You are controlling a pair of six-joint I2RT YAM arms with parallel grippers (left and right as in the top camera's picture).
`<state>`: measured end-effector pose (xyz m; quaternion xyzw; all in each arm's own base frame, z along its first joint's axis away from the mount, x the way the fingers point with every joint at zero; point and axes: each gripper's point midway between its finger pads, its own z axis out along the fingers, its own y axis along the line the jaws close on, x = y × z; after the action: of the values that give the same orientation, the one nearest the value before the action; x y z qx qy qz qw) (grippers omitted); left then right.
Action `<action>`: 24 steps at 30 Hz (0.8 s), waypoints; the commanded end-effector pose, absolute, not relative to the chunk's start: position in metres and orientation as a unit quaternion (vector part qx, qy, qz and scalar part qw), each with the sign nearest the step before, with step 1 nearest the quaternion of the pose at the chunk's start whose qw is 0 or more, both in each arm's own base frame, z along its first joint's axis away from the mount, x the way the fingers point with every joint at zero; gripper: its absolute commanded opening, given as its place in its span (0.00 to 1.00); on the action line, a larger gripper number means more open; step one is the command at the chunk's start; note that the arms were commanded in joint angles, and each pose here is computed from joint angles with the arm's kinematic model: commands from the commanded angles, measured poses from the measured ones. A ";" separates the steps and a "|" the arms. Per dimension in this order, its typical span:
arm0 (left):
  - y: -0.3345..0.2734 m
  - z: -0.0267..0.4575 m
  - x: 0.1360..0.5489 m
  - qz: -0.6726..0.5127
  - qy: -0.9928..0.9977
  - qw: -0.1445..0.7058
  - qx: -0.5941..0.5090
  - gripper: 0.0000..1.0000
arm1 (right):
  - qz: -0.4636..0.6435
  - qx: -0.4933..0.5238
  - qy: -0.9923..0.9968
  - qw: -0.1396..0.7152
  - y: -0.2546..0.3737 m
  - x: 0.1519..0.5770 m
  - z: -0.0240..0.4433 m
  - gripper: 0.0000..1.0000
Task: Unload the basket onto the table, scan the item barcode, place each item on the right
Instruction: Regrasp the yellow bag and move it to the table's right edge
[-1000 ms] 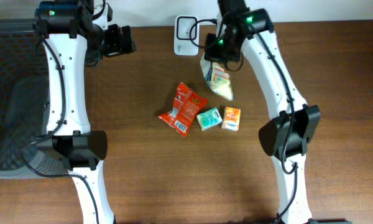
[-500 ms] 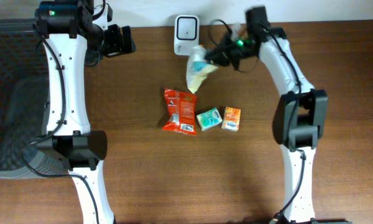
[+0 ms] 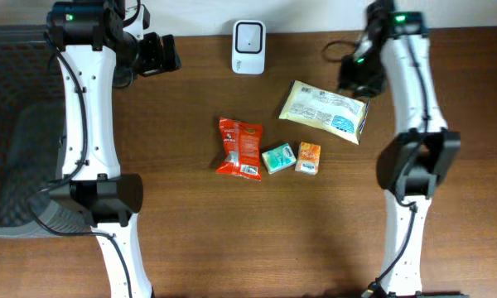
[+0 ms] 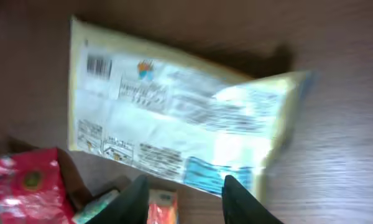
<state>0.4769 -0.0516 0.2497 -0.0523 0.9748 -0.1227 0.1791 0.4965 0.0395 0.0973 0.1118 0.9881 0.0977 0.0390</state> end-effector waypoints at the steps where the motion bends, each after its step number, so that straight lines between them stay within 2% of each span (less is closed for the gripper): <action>1: -0.049 0.254 0.477 -0.123 0.973 0.185 -0.058 0.99 | 0.072 0.069 0.995 -0.017 0.077 0.478 0.029 0.38; 2: -0.049 0.254 0.477 -0.123 0.973 0.185 -0.058 0.99 | 0.071 0.049 0.996 -0.024 0.095 0.472 0.010 0.38; 4: -0.049 0.254 0.477 -0.123 0.973 0.185 -0.058 0.99 | 0.071 -0.070 0.995 -0.025 0.147 0.453 -0.023 0.33; 6: -0.049 0.254 0.477 -0.123 0.973 0.185 -0.058 0.99 | 0.061 -0.149 0.987 -0.018 0.189 0.441 -0.016 0.32; 7: -0.049 0.254 0.477 -0.123 0.973 0.185 -0.058 0.99 | 0.059 -0.163 0.985 -0.006 0.201 0.443 -0.005 0.36; 8: -0.049 0.254 0.477 -0.123 0.973 0.185 -0.058 0.99 | 0.060 -0.168 0.984 0.007 0.207 0.449 0.012 0.50; 9: -0.049 0.254 0.477 -0.123 0.973 0.184 -0.058 0.99 | 0.064 -0.165 0.984 0.024 0.207 0.459 0.038 0.69; 10: -0.049 0.254 0.477 -0.123 0.973 0.185 -0.058 0.99 | 0.069 -0.158 0.984 0.047 0.203 0.470 0.068 0.71; 12: -0.049 0.254 0.477 -0.123 0.973 0.185 -0.058 0.99 | 0.078 -0.118 0.983 0.118 0.163 0.495 0.146 0.97; 14: -0.049 0.254 0.477 -0.123 0.973 0.184 -0.058 0.99 | 0.091 -0.158 0.973 0.143 0.116 0.505 0.169 0.99; 16: -0.049 0.254 0.477 -0.123 0.973 0.184 -0.058 0.99 | 0.182 -0.235 0.946 0.133 0.093 0.504 0.150 0.99; 17: -0.049 0.254 0.477 -0.123 0.973 0.184 -0.058 0.99 | 0.197 -0.233 0.943 0.130 0.086 0.508 0.136 0.99; 20: -0.049 0.254 0.477 -0.123 0.973 0.185 -0.058 0.99 | 0.272 -0.275 0.912 0.137 0.106 0.509 0.099 0.99; 24: -0.049 0.254 0.477 -0.123 0.973 0.185 -0.058 0.99 | 0.309 -0.302 0.892 0.128 0.138 0.499 0.046 0.99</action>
<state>0.4770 -0.0515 0.2497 -0.0523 0.9748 -0.1225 0.1791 0.5137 0.1132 0.0543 -0.2710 0.9119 0.2770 0.1351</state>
